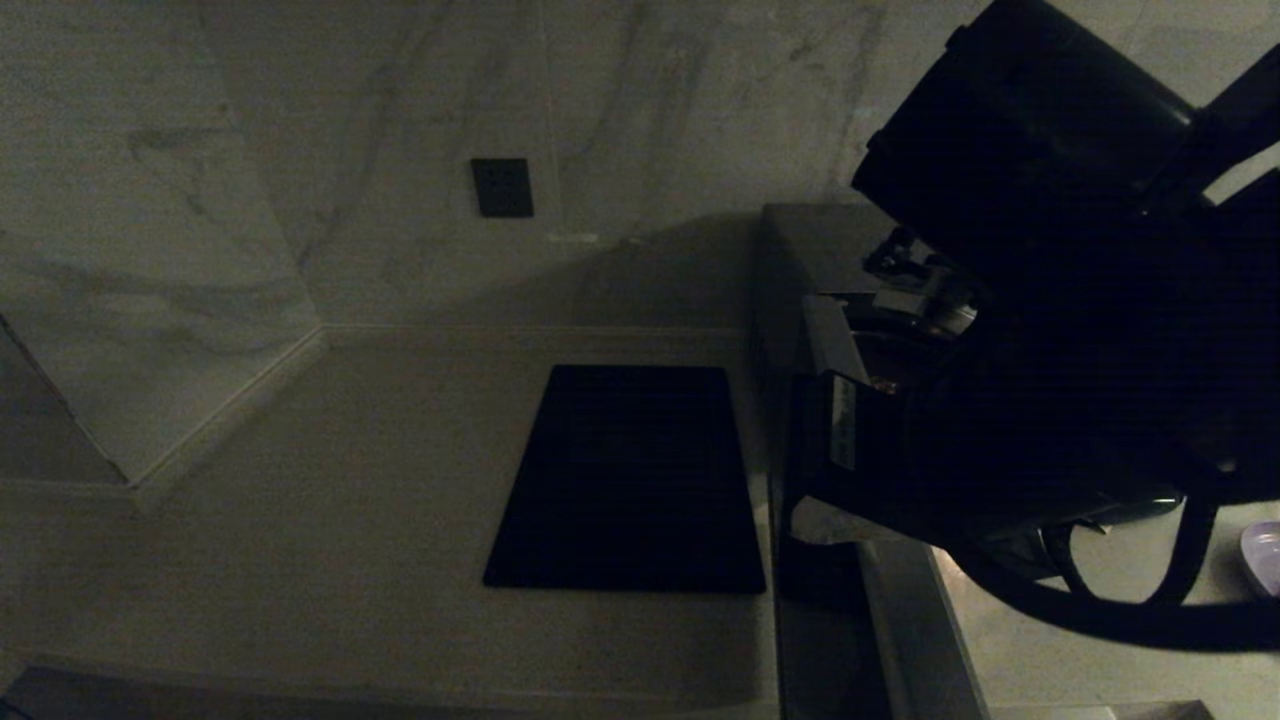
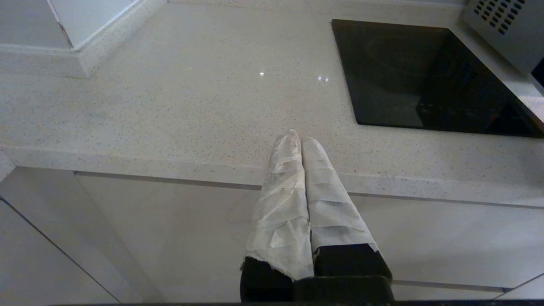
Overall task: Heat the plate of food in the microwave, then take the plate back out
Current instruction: Close the microwave oven
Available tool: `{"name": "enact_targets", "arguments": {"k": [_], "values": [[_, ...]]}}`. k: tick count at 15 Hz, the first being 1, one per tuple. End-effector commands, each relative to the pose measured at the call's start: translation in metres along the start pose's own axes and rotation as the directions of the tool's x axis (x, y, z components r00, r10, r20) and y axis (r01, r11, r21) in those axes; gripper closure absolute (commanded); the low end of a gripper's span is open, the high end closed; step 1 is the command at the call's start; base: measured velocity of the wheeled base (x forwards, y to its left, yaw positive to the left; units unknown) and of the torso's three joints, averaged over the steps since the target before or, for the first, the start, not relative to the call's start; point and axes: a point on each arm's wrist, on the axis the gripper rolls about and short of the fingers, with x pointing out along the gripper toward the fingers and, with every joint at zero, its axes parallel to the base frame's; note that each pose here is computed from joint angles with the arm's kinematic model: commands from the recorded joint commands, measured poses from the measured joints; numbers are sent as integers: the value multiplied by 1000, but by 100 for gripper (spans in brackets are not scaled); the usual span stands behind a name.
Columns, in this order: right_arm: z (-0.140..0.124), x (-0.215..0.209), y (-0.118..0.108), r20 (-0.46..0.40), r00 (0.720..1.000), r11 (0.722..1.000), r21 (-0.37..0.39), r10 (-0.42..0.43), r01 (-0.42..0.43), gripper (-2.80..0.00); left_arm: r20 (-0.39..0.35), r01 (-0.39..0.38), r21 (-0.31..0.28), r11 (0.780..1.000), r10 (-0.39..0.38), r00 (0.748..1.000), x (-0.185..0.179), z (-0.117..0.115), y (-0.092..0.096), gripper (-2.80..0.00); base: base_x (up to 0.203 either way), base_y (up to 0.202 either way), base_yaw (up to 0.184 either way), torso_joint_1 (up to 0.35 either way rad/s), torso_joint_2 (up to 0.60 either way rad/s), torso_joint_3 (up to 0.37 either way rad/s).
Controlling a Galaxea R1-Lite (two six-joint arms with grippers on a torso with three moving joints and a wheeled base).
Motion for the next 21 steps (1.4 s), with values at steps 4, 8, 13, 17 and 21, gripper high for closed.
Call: {"name": "enact_targets", "arguments": {"k": [4,8,13,17,21], "values": [[2,5,-2,47,997,997,37,-65,63,0,0,0,-1,1000,0,1000,0,0,0,0,0,0,0,0,0,0],[5,5,-8,98,987,991,59,-126,121,0,0,0,-1,1000,0,1000,0,0,0,0,0,0,0,0,0,0],[16,2,-16,151,975,983,103,-163,149,0,-1,0,-1,1000,0,1000,0,0,0,0,0,0,0,0,0,0],[26,-1,-29,170,965,971,168,-197,169,0,-1,0,-1,1000,0,1000,0,0,0,0,0,0,0,0,0,0],[40,-5,-44,188,954,955,231,-233,187,0,0,0,-1,1000,0,1000,0,0,0,0,0,0,0,0,0,0]]}}
